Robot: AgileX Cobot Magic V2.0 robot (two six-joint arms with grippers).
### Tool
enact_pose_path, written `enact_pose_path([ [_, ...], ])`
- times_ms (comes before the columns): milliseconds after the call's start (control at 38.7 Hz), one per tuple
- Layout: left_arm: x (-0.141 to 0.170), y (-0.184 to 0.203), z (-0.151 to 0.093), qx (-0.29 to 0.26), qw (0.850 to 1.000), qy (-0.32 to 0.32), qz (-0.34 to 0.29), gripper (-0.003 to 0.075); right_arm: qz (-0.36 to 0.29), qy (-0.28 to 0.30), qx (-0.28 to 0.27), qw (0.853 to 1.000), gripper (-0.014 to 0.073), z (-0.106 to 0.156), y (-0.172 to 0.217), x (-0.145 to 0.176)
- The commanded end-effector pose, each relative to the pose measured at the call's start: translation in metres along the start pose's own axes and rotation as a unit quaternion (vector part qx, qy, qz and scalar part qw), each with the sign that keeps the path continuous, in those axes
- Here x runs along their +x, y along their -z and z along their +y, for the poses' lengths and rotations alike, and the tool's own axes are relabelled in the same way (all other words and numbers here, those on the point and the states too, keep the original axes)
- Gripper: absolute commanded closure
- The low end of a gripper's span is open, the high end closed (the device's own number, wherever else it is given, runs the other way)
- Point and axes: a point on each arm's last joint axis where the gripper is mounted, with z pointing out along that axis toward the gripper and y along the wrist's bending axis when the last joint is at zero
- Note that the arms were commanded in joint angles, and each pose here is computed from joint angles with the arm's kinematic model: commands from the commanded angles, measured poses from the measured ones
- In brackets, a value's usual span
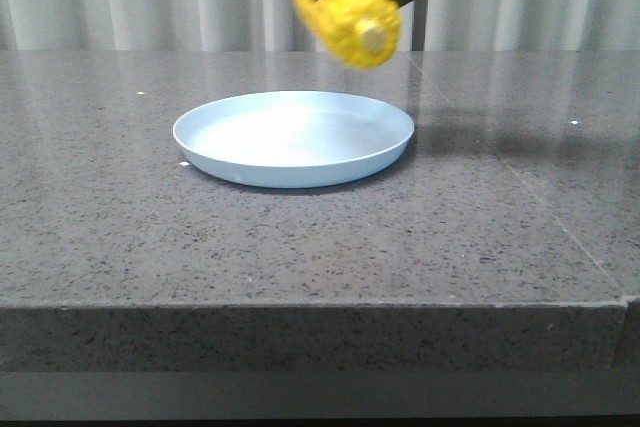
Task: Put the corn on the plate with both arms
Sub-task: 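Lift the corn with the right gripper and carry it over the plate, then lower the corn onto the plate and open the right gripper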
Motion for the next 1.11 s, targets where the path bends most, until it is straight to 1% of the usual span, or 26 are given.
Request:
enact_pose_path([
  [0,-0.015,0.001,0.0,0.002,0.999,0.001,-0.045,0.0741,-0.04,0.005,-0.025,0.999,0.0494,0.016,0.005,-0.011],
  [103,-0.015,0.001,0.0,0.002,0.999,0.001,-0.045,0.0741,-0.022,-0.001,-0.017,1.0,0.0488,0.009,-0.012,-0.008],
  [181,-0.015,0.001,0.0,0.002,0.999,0.001,-0.045,0.0741,-0.012,-0.004,-0.013,1.0,0.0456,0.005,-0.021,-0.006],
  [259,-0.015,0.001,0.0,0.002,0.999,0.001,-0.045,0.0741,-0.006,-0.006,-0.011,1.0,0.0384,0.003,-0.026,-0.005],
  [414,-0.015,0.001,0.0,0.002,0.999,0.001,-0.045,0.0741,0.001,-0.006,-0.011,1.0,0.0181,0.003,-0.026,-0.004],
  [440,-0.015,0.001,0.0,0.002,0.999,0.001,-0.045,0.0741,0.002,-0.006,-0.011,1.0,0.0165,0.003,-0.026,-0.004],
  [466,-0.015,0.001,0.0,0.002,0.999,0.001,-0.045,0.0741,0.003,-0.006,-0.011,1.0,0.0126,0.004,-0.025,-0.004],
  [543,-0.015,0.001,0.0,0.002,0.999,0.001,-0.045,0.0741,0.007,-0.004,-0.013,1.0,0.0067,0.006,-0.023,-0.005],
  [595,-0.015,0.001,0.0,0.002,0.999,0.001,-0.045,0.0741,0.004,0.0,-0.015,1.0,0.0049,0.008,-0.019,-0.007],
  [724,-0.015,0.001,0.0,0.002,0.999,0.001,-0.045,0.0741,-0.023,0.016,-0.021,0.999,0.0047,0.017,-0.001,-0.015],
  [802,-0.015,0.001,0.0,0.002,0.999,0.001,-0.045,0.0741,-0.047,0.031,-0.028,0.998,0.0048,0.026,0.017,-0.023],
  [879,-0.015,0.001,0.0,0.002,0.999,0.001,-0.045,0.0741,-0.065,0.04,-0.036,0.996,0.0069,0.035,0.031,-0.028],
  [931,-0.015,0.001,0.0,0.002,0.999,0.001,-0.045,0.0741,-0.074,0.045,-0.042,0.995,0.0115,0.04,0.041,-0.031],
  [983,-0.015,0.001,0.0,0.002,0.999,0.001,-0.045,0.0741,-0.08,0.05,-0.046,0.994,0.0185,0.044,0.048,-0.034],
  [1060,-0.015,0.001,0.0,0.002,0.999,0.001,-0.045,0.0741,-0.088,0.054,-0.051,0.993,0.0331,0.048,0.054,-0.037],
  [1086,-0.015,0.001,0.0,0.002,0.999,0.001,-0.045,0.0741,-0.089,0.055,-0.052,0.993,0.0366,0.048,0.055,-0.037],
])
